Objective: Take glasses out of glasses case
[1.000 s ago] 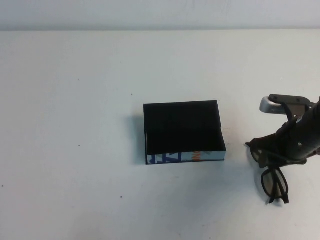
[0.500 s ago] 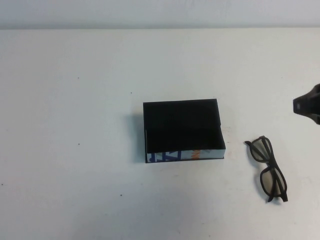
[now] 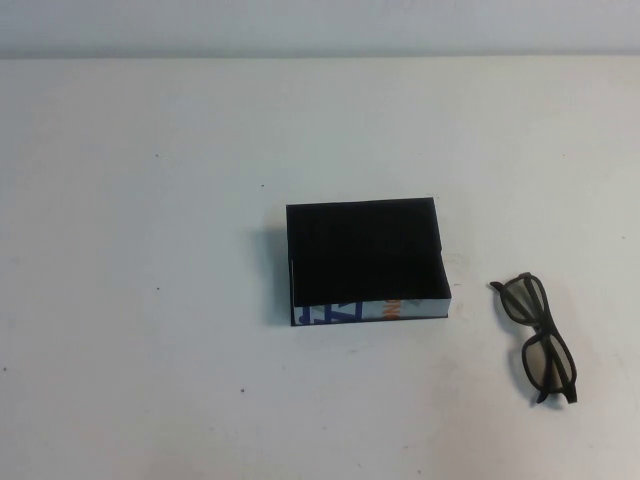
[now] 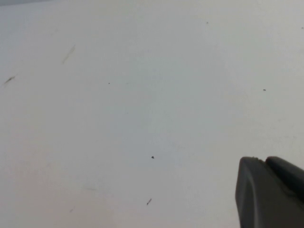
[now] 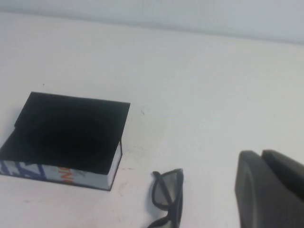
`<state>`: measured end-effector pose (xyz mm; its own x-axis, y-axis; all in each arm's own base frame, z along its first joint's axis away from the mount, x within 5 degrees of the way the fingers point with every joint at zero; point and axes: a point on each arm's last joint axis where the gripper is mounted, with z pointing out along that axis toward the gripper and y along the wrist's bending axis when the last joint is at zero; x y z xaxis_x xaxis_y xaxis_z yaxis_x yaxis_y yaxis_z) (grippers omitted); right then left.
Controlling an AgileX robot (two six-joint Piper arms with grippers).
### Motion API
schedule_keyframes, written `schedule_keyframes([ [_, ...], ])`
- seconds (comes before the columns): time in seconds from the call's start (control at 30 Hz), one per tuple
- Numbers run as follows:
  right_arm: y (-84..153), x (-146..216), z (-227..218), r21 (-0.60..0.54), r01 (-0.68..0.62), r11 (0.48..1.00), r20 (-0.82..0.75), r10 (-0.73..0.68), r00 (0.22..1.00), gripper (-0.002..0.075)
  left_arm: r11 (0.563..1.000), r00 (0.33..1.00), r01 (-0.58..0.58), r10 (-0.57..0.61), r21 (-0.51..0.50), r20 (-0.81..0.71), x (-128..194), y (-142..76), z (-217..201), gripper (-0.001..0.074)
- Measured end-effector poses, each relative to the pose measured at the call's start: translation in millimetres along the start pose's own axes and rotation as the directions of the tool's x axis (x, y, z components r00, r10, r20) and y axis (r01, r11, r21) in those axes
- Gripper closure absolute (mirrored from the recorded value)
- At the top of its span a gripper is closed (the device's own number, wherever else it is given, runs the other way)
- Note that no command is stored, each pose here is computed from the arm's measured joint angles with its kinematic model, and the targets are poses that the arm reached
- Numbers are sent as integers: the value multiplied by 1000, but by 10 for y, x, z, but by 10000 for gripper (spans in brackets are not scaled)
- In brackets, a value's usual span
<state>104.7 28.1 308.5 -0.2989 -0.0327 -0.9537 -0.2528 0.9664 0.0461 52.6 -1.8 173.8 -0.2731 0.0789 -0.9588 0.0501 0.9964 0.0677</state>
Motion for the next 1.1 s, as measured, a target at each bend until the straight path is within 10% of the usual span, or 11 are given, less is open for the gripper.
schedule_keyframes([
  [0.63, -173, 1240, -176, 202, -120, 972, 224, 73, 972, 742, 1000, 1000, 0, 0, 0, 0, 0, 0, 0, 740],
  [1.1, -169, 1412, -135, 200, -201, 959, 108, 182, 977, 742, 1000, 1000, 0, 0, 0, 0, 0, 0, 0, 740],
])
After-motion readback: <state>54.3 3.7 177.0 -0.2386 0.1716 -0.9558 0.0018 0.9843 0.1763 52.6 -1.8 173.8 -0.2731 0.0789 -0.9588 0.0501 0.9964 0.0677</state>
